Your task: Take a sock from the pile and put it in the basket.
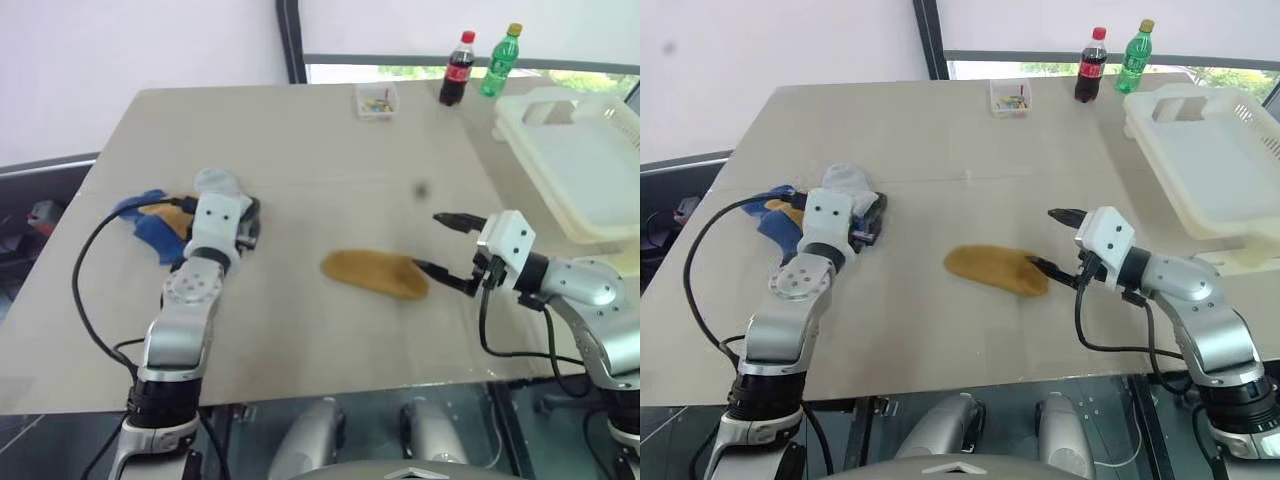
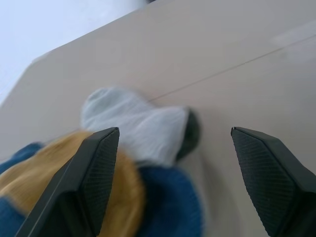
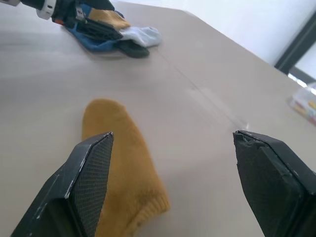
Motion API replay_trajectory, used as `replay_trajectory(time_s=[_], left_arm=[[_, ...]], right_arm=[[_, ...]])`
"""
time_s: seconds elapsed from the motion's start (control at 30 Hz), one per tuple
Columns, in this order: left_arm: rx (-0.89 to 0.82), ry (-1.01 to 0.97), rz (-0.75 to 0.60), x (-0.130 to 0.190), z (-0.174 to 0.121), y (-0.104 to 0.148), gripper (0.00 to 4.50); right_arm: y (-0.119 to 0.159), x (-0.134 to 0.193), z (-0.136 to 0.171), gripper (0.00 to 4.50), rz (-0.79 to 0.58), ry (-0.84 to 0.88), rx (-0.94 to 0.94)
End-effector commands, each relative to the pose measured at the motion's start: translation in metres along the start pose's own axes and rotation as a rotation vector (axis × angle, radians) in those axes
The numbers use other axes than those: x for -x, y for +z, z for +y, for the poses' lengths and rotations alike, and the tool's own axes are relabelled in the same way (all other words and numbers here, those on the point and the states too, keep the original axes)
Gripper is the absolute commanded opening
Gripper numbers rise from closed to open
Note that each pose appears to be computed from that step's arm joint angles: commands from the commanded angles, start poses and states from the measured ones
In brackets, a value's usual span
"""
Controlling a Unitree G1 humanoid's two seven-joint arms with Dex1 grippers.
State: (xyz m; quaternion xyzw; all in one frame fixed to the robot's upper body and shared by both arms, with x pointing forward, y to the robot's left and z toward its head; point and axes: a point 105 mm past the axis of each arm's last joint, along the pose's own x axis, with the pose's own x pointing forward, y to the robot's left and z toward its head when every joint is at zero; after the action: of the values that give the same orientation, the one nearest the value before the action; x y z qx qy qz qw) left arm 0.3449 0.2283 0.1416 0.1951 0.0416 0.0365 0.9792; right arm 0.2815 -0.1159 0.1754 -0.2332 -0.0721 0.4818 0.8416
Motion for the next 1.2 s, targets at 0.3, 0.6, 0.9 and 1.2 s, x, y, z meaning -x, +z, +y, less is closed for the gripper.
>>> replay_trajectory(time_s=[0.3,0.6,0.9,1.2], left_arm=[[0.012,0.089,0.058,0.009,0.022,-0.016,3.87],[-0.016,0.100,0.076,0.007,0.018,-0.020,3.87],[0.008,0.105,0.092,0.003,0.013,-0.025,3.87],[0.062,0.120,0.087,-0.005,0.012,-0.024,0.74]], right_arm=[[0.031,-0.005,0.006,4.01,-0.155,0.053,0.110],[0.047,-0.004,0.003,4.01,-0.197,0.108,0.099],[0.048,-0.004,0.005,4.01,-0.192,0.142,0.095],[0.049,-0.004,0.003,4.05,-0.197,0.143,0.108]])
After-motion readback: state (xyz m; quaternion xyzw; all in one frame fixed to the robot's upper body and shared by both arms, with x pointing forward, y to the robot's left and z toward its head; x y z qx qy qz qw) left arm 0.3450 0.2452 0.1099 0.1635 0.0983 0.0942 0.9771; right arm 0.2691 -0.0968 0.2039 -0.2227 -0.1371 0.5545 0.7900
